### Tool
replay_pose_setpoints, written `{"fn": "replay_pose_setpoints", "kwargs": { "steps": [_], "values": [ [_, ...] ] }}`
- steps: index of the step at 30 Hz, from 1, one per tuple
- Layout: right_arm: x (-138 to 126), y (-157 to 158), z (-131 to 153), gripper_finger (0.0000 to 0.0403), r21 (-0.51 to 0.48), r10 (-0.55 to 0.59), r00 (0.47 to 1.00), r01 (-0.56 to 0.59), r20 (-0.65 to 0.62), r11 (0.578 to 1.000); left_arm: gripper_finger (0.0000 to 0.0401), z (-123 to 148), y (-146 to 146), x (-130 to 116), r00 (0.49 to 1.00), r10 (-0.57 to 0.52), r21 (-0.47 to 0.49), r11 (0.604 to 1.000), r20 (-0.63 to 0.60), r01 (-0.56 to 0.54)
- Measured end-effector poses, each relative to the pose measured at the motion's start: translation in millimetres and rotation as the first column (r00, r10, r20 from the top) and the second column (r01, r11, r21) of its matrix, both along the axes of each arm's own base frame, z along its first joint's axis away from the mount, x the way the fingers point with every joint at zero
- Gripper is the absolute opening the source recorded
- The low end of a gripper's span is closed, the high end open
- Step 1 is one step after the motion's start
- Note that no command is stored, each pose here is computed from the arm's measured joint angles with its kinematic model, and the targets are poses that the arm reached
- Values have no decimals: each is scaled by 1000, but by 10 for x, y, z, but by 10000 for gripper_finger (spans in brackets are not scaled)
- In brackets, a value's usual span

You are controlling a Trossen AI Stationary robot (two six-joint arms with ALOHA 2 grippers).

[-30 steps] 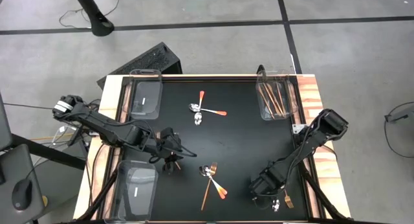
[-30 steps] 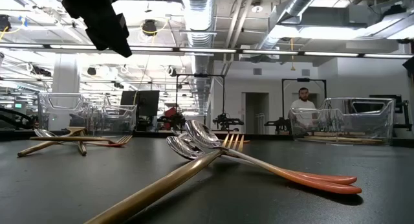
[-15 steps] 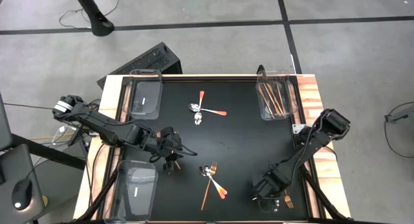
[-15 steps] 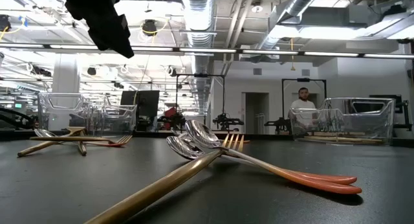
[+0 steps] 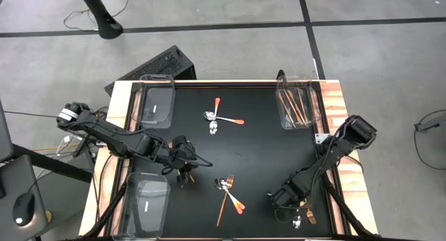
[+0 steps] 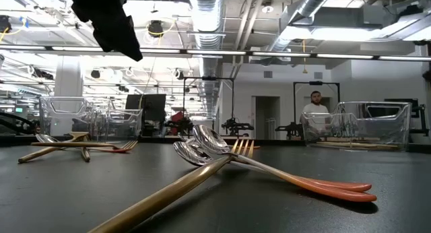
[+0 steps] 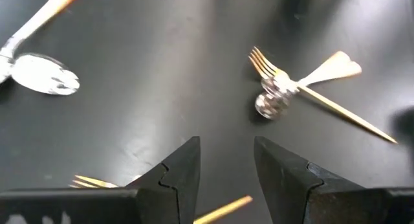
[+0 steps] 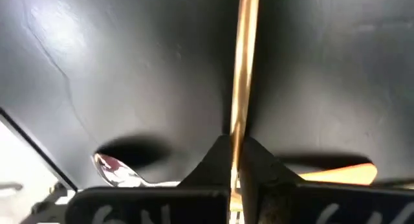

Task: Sort silverware by color (type)
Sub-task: Put the gold fork into the top left transparent bin

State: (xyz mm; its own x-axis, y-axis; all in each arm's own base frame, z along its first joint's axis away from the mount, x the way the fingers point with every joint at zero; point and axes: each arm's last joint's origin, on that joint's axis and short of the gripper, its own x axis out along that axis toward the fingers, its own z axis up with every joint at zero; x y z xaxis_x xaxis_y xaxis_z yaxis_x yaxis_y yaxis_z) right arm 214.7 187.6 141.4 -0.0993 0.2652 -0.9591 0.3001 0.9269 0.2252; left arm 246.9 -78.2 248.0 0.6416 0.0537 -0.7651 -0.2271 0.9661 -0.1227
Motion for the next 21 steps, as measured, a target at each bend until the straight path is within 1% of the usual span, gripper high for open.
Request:
{"fn": "replay_pose_setpoints", "kwargs": {
  "steps": [3, 5, 6, 7, 9, 11, 13, 14, 16, 17, 19, 21],
  "values": [
    [46, -13, 3, 18, -16, -39, 998, 40, 41, 999, 132, 13, 22, 19, 998, 46, 28, 999, 32, -46],
    [89, -52, 11, 16, -31, -84, 995, 86, 62, 996, 132, 24, 48, 40, 996, 77, 7, 997, 50, -78],
    [111, -78, 35, 16, -44, -111, 990, 115, 92, 992, 132, 30, 63, 51, 994, 93, -8, 996, 58, -93],
    [149, -115, 69, 16, -70, -139, 978, 151, 154, 986, 132, 34, 81, 62, 992, 112, -22, 994, 65, -111],
    [248, -231, 164, 16, -111, -212, 934, 252, 287, 961, 132, 45, 128, 85, 981, 173, -51, 984, 85, -169],
    [333, -397, 311, 16, -143, -290, 853, 383, 434, 913, 132, 59, 217, 119, 956, 271, -90, 961, 111, -261],
    [415, -609, 489, 16, -146, -345, 746, 505, 570, 851, 132, 78, 328, 159, 924, 355, -126, 932, 141, -339],
    [450, -726, 573, 16, -146, -363, 692, 559, 624, 816, 132, 90, 390, 179, 909, 387, -141, 919, 155, -367],
    [512, -980, 721, 16, -150, -367, 610, 630, 702, 762, 132, 129, 513, 224, 875, 442, -181, 893, 195, -411],
    [546, -1104, 791, 16, -150, -357, 575, 653, 737, 743, 132, 154, 567, 249, 858, 464, -203, 882, 221, -425],
    [610, -1350, 913, 16, -142, -334, 522, 677, 785, 722, 132, 220, 681, 309, 826, 485, -248, 870, 287, -425],
    [683, -1553, 1015, 16, -124, -303, 464, 689, 832, 714, 132, 319, 777, 374, 792, 477, -284, 876, 382, -390]
  ]
}}
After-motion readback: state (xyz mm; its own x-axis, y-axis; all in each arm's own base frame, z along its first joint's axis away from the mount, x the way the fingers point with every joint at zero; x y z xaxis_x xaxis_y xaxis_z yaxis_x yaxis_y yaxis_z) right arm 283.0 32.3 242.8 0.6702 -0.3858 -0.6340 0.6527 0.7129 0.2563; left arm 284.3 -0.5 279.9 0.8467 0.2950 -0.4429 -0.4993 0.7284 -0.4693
